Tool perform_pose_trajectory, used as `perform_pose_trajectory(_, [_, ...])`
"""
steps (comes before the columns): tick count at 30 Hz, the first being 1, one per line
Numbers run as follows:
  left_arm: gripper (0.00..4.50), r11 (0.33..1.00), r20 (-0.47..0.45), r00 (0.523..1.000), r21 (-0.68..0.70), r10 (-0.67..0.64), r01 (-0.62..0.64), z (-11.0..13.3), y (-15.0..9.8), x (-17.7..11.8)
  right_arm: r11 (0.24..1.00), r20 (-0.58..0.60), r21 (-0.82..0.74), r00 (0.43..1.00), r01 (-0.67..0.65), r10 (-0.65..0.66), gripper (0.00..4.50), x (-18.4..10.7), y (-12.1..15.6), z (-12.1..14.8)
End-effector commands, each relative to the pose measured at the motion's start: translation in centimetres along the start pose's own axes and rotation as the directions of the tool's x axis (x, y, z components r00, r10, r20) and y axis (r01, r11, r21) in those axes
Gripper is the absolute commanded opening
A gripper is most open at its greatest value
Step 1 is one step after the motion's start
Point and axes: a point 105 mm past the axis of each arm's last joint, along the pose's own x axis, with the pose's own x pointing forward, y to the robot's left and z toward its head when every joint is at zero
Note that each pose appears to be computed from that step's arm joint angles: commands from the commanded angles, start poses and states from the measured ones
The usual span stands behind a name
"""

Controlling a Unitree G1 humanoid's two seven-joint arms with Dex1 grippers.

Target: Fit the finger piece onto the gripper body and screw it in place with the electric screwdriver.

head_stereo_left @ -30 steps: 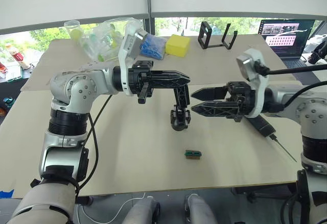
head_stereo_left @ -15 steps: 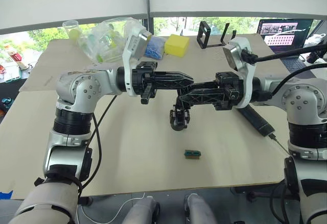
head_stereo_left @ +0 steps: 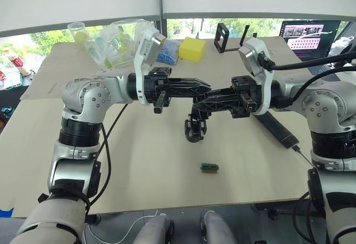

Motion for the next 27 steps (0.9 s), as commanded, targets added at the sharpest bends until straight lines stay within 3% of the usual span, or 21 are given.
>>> perform_pose_trajectory(1, [0.00, 0.998, -0.034, 0.999, 0.065, -0.007, 0.009, 0.5, -0.4, 0.0, 0.994, 0.026, -0.097, 0.998, -0.058, 0.061, 0.40, -0.1, 1.1, 1.7])
perform_pose_trajectory(2, [0.00, 0.998, -0.045, 0.999, 0.062, -0.004, 0.006, 0.3, -0.4, -0.1, 0.992, 0.020, -0.111, 0.998, -0.059, 0.062, 0.40, -0.1, 1.2, 1.6])
perform_pose_trajectory(7, [2.20, 0.984, -0.176, 0.984, 0.174, 0.001, 0.030, -1.8, -0.1, -1.4, 0.979, 0.035, -0.201, 0.998, -0.047, 0.055, 0.40, 0.1, 1.1, 1.4])
perform_pose_trajectory(12, [4.44, 0.953, -0.348, 0.930, 0.302, 0.118, -0.008, -5.4, 2.2, -4.5, 0.957, 0.039, -0.290, 0.999, -0.017, 0.029, 0.40, -0.2, 0.6, -0.5])
perform_pose_trajectory(15, [4.50, 0.934, -0.425, 0.885, 0.355, 0.190, -0.030, -8.8, 3.7, -6.0, 0.950, 0.035, -0.313, 0.999, 0.011, 0.000, 0.40, -0.3, 0.2, -2.0])
perform_pose_trajectory(18, [4.50, 0.930, -0.447, 0.866, 0.365, 0.225, -0.053, -11.8, 4.7, -6.2, 0.947, 0.039, -0.319, 0.999, 0.033, -0.021, 0.40, -0.5, 0.0, -2.9])
perform_pose_trajectory(23, [4.50, 0.917, -0.431, 0.858, 0.385, 0.280, -0.106, -14.8, 6.5, -5.1, 0.948, 0.048, -0.312, 0.998, 0.059, -0.047, 0.40, -0.7, -0.1, -3.4])
perform_pose_trajectory(27, [4.50, 0.904, -0.368, 0.865, 0.383, 0.339, -0.192, -15.8, 8.1, -3.5, 0.952, 0.048, -0.300, 0.997, 0.067, -0.055, 0.40, -0.8, 0.2, -3.8])
